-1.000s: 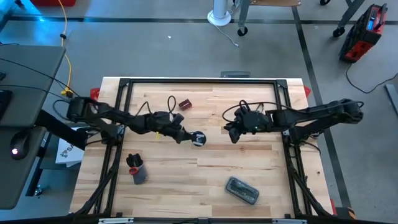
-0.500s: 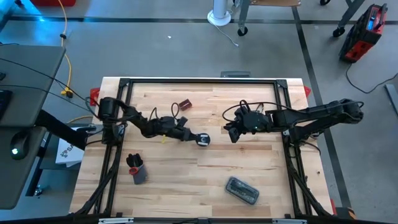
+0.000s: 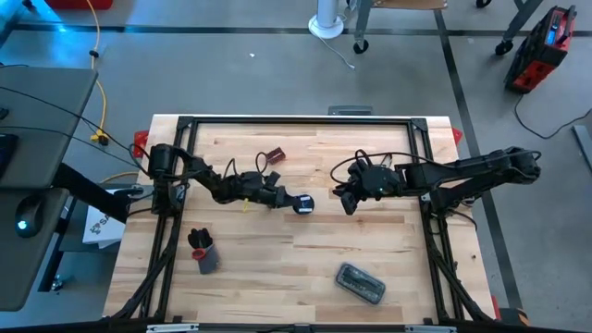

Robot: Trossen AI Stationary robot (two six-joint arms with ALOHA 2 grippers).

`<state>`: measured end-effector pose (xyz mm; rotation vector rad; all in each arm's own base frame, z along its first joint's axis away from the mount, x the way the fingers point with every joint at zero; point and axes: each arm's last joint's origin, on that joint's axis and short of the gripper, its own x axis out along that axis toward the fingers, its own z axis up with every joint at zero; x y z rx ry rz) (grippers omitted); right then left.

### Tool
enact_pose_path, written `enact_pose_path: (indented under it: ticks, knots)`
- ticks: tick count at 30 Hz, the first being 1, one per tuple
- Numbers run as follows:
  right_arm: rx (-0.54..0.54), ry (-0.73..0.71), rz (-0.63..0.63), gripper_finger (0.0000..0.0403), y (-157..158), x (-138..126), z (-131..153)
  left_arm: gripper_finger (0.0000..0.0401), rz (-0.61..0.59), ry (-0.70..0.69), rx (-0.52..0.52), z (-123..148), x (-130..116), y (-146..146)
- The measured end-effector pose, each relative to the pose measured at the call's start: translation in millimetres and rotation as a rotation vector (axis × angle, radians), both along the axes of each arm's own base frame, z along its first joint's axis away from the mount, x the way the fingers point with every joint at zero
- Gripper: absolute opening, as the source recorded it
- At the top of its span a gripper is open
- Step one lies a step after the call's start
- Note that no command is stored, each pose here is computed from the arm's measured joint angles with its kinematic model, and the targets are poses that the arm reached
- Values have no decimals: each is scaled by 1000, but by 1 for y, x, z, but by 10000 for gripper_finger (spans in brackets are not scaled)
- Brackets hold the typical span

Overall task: Coil cords
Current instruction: Coil the blue wire onto the spool, then return to Home Position

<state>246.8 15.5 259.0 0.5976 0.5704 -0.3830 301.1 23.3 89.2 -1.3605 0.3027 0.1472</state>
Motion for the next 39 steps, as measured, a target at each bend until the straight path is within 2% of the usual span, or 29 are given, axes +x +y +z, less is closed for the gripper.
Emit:
enact_pose_path:
  ticks: [6,9,14,17,23,33,39]
  knots:
    - [4,2,15,91,0,0,0,92,-51,5,-34,0,-1,-2]
    - [5,1,15,91,0,0,0,103,-123,9,-69,0,-1,-4]
    - [-16,-2,39,91,0,-1,2,108,-237,18,-145,-1,-3,-3]
    - [-19,-14,42,91,0,-4,5,108,-237,16,-158,0,-3,1]
    - [-19,-46,40,91,0,-10,13,94,-199,54,-102,7,-7,11]
    - [-30,-44,36,91,-1,-15,16,67,-251,297,14,19,-30,11]
    - [-36,-50,24,91,-6,-15,17,67,-285,266,75,43,-38,10]
